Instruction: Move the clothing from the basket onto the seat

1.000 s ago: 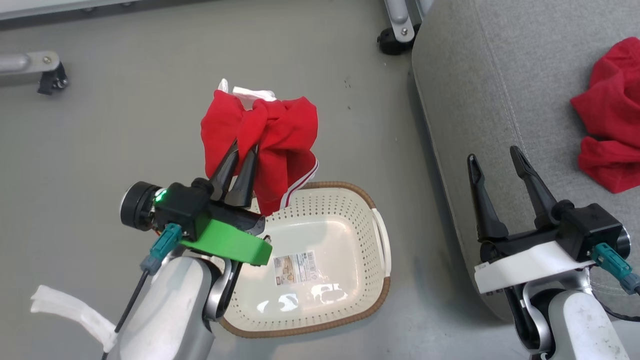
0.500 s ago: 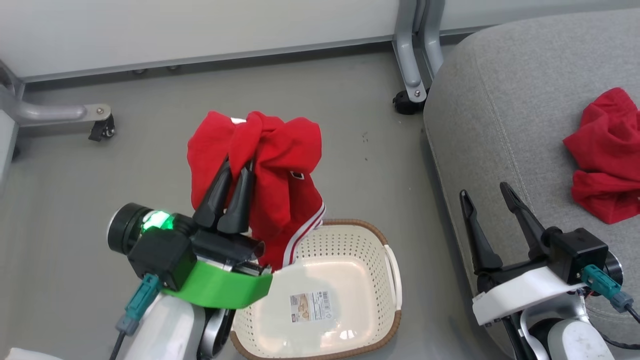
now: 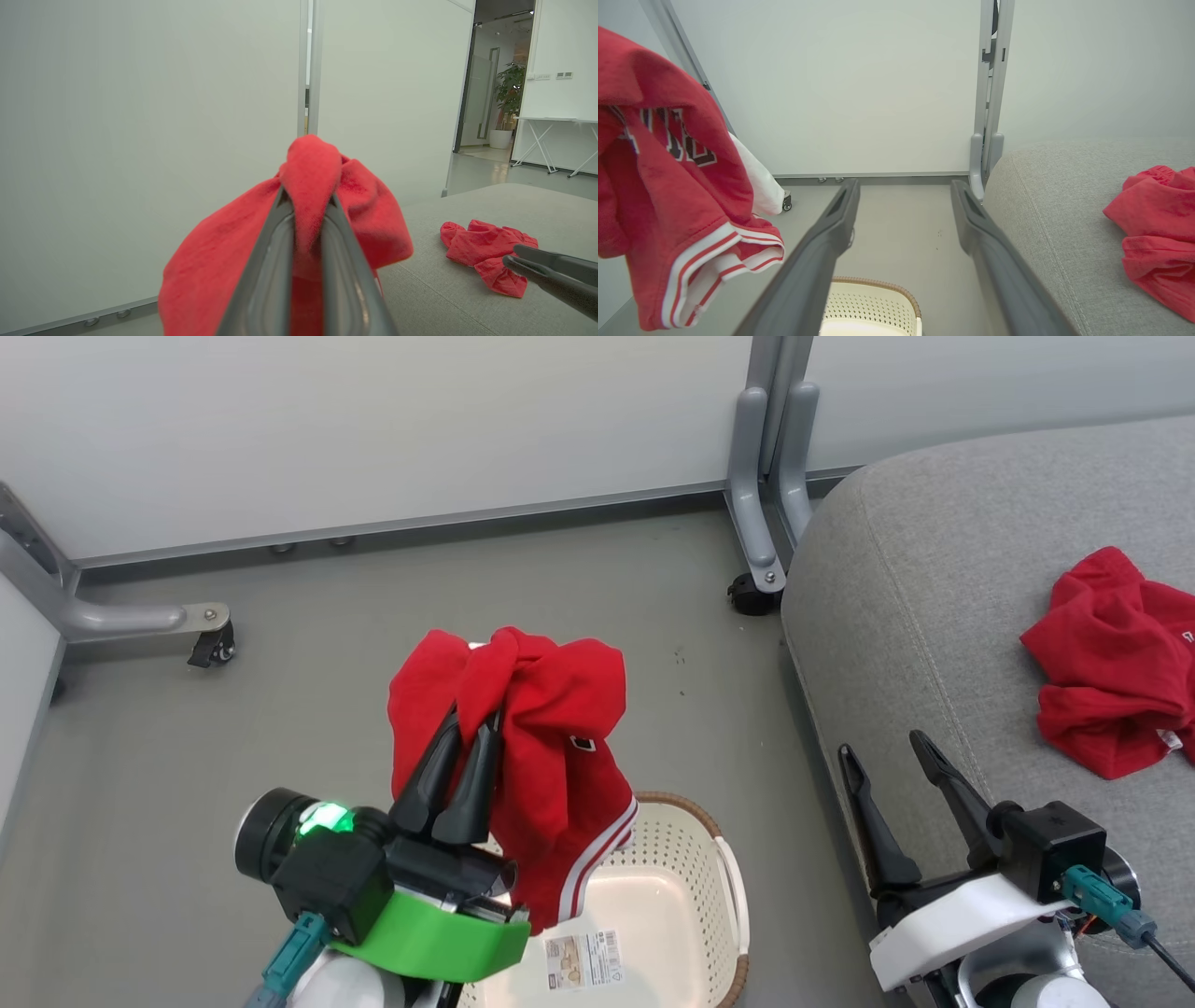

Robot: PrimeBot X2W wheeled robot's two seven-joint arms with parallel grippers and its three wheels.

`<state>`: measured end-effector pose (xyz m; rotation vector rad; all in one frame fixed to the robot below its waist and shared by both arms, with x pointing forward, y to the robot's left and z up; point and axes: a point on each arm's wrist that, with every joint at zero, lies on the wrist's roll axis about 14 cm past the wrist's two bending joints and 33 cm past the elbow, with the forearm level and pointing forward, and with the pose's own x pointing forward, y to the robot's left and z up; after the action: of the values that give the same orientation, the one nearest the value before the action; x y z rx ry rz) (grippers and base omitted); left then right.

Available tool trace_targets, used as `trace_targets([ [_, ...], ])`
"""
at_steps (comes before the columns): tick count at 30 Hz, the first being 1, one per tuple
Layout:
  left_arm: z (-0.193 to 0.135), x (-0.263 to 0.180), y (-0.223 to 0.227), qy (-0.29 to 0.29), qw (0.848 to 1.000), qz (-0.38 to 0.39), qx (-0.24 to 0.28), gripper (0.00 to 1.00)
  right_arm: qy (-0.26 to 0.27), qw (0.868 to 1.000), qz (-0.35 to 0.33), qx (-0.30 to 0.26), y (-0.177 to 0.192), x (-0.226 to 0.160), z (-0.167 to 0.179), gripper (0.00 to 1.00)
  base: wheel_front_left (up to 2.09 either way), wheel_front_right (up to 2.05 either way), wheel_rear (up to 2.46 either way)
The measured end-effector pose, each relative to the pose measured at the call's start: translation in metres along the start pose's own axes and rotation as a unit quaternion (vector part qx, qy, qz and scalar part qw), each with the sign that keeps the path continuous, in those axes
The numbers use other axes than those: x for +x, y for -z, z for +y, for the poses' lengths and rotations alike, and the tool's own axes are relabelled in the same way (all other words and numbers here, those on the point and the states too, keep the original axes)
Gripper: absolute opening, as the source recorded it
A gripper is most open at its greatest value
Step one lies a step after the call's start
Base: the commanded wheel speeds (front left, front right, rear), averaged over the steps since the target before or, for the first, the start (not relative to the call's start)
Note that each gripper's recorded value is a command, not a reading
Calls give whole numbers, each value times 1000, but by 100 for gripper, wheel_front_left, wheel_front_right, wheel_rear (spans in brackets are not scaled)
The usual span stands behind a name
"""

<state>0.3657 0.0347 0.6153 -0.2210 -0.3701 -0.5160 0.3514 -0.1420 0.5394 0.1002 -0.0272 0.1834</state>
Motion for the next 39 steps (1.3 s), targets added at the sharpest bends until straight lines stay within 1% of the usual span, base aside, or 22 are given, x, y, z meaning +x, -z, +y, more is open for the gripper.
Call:
trace_targets([
  [8, -5, -4, -5, 2, 1000, -2, -3, 0, -2, 1000, -7, 5, -4, -3, 3, 100, 0, 0, 0],
  [17, -4, -4, -5, 0, 1000, -1, -6, 0, -6, 1000, -1, 8, 0, -2, 6, 100, 0, 0, 0],
  [20, -4, -4, -4, -1, 1000, 0, -7, 0, -22, 1000, 4, 16, 3, -1, 16, 100, 0, 0, 0],
  [24, -3, -4, -3, -1, 1000, 1, -7, 0, -63, 998, 11, 10, 5, 4, 36, 100, 0, 0, 0],
  [27, -2, -4, -1, -2, 1000, 3, -7, 0, -121, 992, 16, 15, 5, 10, 68, 100, 0, 0, 0],
  [30, -1, -3, -1, -2, 1000, 2, -6, 0, -182, 983, 23, 19, 7, 13, 101, 100, 0, 0, 0],
  [33, 0, -2, -2, -2, 1000, 0, -6, 0, -233, 972, 28, 6, 10, 18, 126, 100, 0, 0, 0],
  [39, 1, -4, 0, -2, 1000, 4, -5, 0, -291, 956, 29, -2, 19, 29, 158, 100, 0, 0, 0],
])
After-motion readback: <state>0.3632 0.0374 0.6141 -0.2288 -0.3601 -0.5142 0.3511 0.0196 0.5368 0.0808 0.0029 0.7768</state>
